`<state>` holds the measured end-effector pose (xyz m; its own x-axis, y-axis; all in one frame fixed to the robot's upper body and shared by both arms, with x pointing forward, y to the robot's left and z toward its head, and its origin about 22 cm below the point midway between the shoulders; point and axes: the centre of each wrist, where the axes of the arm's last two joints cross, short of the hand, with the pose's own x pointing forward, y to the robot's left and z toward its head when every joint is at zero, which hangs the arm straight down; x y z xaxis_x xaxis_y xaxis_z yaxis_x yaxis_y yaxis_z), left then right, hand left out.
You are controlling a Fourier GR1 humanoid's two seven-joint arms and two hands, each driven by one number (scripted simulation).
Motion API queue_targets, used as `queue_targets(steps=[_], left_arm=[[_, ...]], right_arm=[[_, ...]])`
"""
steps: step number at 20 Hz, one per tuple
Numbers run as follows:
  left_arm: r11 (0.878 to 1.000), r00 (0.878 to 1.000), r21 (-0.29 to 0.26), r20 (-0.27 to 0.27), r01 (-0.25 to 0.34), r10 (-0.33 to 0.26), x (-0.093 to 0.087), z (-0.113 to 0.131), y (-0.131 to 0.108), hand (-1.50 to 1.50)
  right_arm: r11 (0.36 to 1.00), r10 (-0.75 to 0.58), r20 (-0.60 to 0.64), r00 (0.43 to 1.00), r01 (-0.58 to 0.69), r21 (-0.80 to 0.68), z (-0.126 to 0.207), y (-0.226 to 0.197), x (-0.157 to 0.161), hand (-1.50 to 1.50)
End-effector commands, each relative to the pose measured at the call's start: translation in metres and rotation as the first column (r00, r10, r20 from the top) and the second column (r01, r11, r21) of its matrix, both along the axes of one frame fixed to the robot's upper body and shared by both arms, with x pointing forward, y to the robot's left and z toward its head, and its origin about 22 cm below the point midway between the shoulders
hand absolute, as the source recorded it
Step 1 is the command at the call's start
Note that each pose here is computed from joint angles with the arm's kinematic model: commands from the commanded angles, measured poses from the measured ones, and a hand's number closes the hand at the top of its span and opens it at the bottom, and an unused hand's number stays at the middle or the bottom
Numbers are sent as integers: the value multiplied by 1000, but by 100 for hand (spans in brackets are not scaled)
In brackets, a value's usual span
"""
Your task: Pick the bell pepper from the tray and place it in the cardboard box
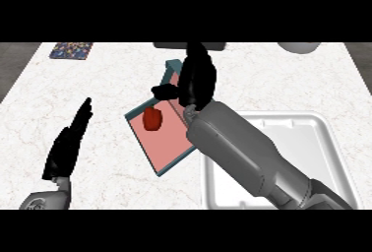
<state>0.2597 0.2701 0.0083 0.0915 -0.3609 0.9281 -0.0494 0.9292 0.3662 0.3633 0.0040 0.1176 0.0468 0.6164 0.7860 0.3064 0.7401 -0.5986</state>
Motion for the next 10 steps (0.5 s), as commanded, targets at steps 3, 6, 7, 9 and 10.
queue_targets(steps=[3, 6, 7, 9, 10], left_arm=[[1000, 1000, 6, -5, -28, 28, -6, 2, 9, 0], [999, 999, 16, -22, -49, 49, -24, -4, 15, 0], [998, 998, 3, -2, -61, 61, -19, 0, 13, 0], [998, 997, -2, -27, -69, 69, -22, -2, 20, 0], [998, 998, -2, -24, -56, 55, -17, 3, 14, 0]], right_arm=[[944, -142, 156, 978, 86, 317, 3, -8, -6, -150], [918, -182, 185, 966, 99, 384, 3, -26, -11, -150], [911, -213, 190, 958, 125, 393, -3, -39, -10, -150], [894, -288, 209, 934, 185, 407, 11, -71, 4, -150], [897, -301, 207, 931, 203, 392, -11, -84, -8, -150]])
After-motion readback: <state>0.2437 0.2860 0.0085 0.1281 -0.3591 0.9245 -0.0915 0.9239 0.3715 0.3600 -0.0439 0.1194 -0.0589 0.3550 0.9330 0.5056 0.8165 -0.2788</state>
